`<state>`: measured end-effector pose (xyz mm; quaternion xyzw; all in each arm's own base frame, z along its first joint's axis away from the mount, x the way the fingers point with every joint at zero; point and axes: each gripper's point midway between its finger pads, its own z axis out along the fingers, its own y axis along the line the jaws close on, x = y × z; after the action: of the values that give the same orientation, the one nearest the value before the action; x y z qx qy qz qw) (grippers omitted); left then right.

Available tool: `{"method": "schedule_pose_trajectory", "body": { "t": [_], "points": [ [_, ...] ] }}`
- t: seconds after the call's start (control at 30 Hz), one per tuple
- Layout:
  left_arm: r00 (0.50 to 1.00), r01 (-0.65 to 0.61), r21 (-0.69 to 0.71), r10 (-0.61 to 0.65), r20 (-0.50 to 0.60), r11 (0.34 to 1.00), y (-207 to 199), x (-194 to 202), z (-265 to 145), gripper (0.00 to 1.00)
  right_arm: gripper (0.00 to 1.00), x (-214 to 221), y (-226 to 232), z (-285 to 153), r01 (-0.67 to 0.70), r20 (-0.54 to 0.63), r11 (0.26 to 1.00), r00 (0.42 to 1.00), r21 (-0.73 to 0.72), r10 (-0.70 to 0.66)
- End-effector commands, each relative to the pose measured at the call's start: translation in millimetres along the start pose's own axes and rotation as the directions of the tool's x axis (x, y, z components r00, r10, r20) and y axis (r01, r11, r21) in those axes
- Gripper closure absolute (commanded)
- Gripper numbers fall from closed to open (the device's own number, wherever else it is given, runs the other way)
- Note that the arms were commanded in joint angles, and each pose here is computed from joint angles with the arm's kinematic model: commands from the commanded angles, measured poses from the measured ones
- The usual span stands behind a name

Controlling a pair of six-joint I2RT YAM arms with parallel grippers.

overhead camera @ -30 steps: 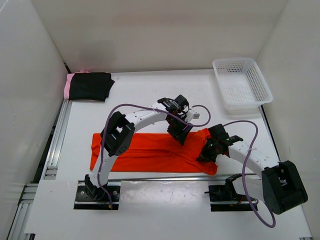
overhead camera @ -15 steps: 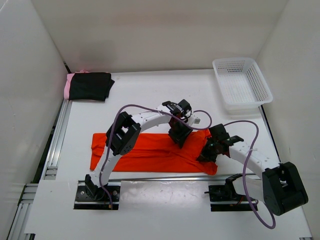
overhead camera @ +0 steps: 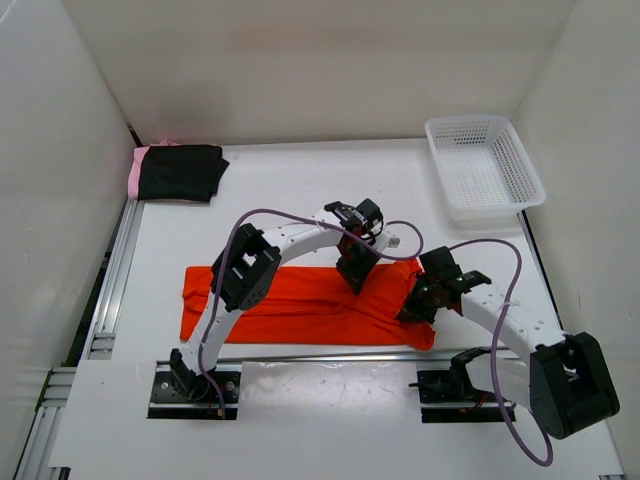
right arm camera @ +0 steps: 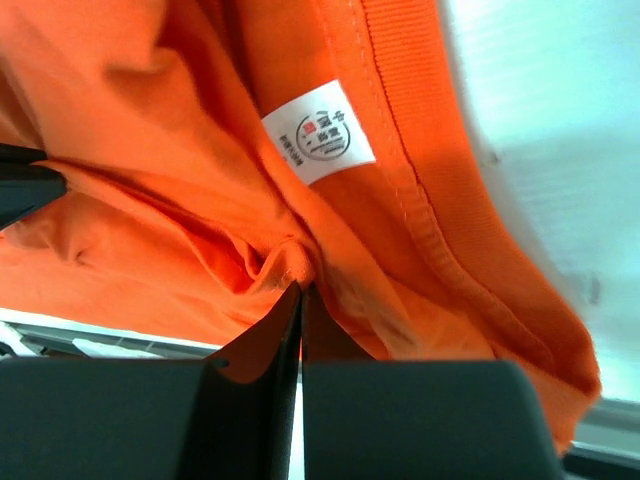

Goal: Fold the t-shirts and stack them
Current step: Fold the other side of the tshirt into a rectangle

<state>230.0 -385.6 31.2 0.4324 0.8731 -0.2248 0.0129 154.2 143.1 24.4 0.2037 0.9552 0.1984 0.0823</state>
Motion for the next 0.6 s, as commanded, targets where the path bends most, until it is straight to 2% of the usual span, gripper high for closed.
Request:
{"method": "schedule_pose_trajectory", "body": {
  "t": [0.0, 0.07, 0.23, 0.4, 0.5, 0.57],
  "points": [
    [0.992, -0.057, -0.006, 0.057, 0.115, 0.998, -23, -22, -52, 0.89, 1.00, -12, 8, -21, 0.061, 0.062, 0.998, 0.996, 0.009, -0.061],
    [0.988, -0.068, -0.008, 0.068, 0.140, 0.998, -29, -22, -65, 0.89, 1.00, -16, 15, -34, 0.111, 0.112, 0.994, 0.987, 0.007, -0.112],
    [0.986, -0.067, 0.017, 0.064, 0.152, 0.998, -35, -15, -79, 0.89, 1.00, 0, 15, -53, 0.161, 0.121, 0.987, 0.980, 0.009, -0.161],
    [0.992, -0.054, 0.039, 0.050, 0.118, 0.998, -39, 2, -81, 0.89, 1.00, 26, 4, -47, 0.141, 0.059, 0.990, 0.988, -0.002, -0.140],
    [0.995, -0.045, 0.049, 0.040, 0.096, 0.998, -38, 10, -75, 0.85, 1.00, 29, 2, -44, 0.128, 0.057, 0.992, 0.990, -0.007, -0.128],
    [0.996, -0.039, 0.049, 0.035, 0.083, 0.998, -35, 11, -69, 0.75, 1.00, 27, 2, -40, 0.126, 0.058, 0.992, 0.990, 0.007, -0.126]
  ]
}}
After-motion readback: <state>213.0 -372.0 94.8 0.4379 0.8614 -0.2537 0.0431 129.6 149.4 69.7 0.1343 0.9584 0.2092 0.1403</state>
